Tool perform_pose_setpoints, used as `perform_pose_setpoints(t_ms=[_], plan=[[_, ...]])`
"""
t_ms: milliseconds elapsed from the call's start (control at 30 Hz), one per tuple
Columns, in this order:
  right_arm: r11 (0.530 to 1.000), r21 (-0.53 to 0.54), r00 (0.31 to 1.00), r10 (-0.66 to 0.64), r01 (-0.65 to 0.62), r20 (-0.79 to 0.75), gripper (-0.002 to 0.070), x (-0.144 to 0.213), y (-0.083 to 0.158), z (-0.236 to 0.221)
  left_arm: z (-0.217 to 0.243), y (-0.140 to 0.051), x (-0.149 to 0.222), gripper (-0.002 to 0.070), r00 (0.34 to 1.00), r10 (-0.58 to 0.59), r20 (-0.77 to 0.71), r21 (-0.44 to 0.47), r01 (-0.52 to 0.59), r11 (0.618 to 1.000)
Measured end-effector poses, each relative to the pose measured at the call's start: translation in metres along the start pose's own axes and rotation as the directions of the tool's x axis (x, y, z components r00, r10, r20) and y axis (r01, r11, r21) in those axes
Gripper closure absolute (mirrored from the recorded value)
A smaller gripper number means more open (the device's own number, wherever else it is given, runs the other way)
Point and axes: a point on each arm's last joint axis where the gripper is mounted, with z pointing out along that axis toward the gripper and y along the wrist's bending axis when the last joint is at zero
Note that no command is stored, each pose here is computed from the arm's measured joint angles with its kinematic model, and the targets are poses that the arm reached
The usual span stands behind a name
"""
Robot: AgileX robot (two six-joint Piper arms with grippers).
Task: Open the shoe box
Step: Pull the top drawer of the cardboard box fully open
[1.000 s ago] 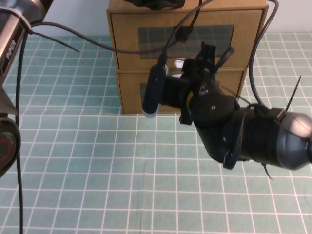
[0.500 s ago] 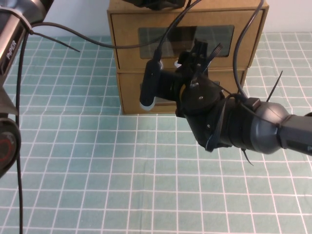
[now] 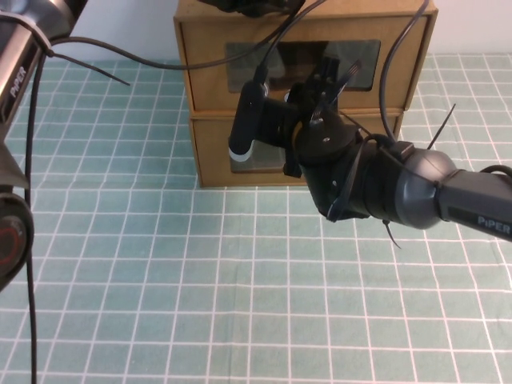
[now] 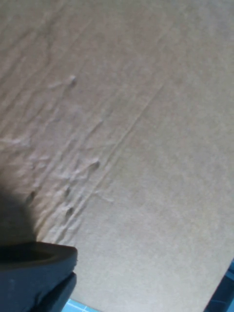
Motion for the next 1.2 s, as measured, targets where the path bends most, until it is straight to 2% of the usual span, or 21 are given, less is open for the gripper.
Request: perform_pose_setpoints(t_ms=[467, 667, 967, 1200], plan=[[1.000, 0.020, 0.999, -0.007, 0.008, -0.046, 0.0559, -0.005, 0.004, -0.007, 0.000, 0.001, 0.001, 0.0680, 1.000, 0.006, -0.004, 0.005, -0.006, 1.000], [0.997, 0.045, 0.995, -0.057, 0.061, -0.084, 0.0560, -0.007, 0.014, -0.023, 0.000, -0.001, 0.002, 0.0680, 1.000, -0.015, -0.014, 0.024, 0.015, 1.000], [0.996, -0.003, 0.995, -0.086, 0.086, -0.042, 0.0560, 0.004, 0.035, -0.090, 0.002, -0.002, 0.004, 0.0680, 0.999, -0.030, -0.035, 0.043, 0.032, 0.999], [0.995, -0.074, 0.996, -0.064, 0.060, -0.057, 0.0560, 0.012, 0.071, -0.151, 0.002, -0.002, 0.004, 0.0680, 0.999, -0.034, -0.032, 0.041, 0.035, 0.999]])
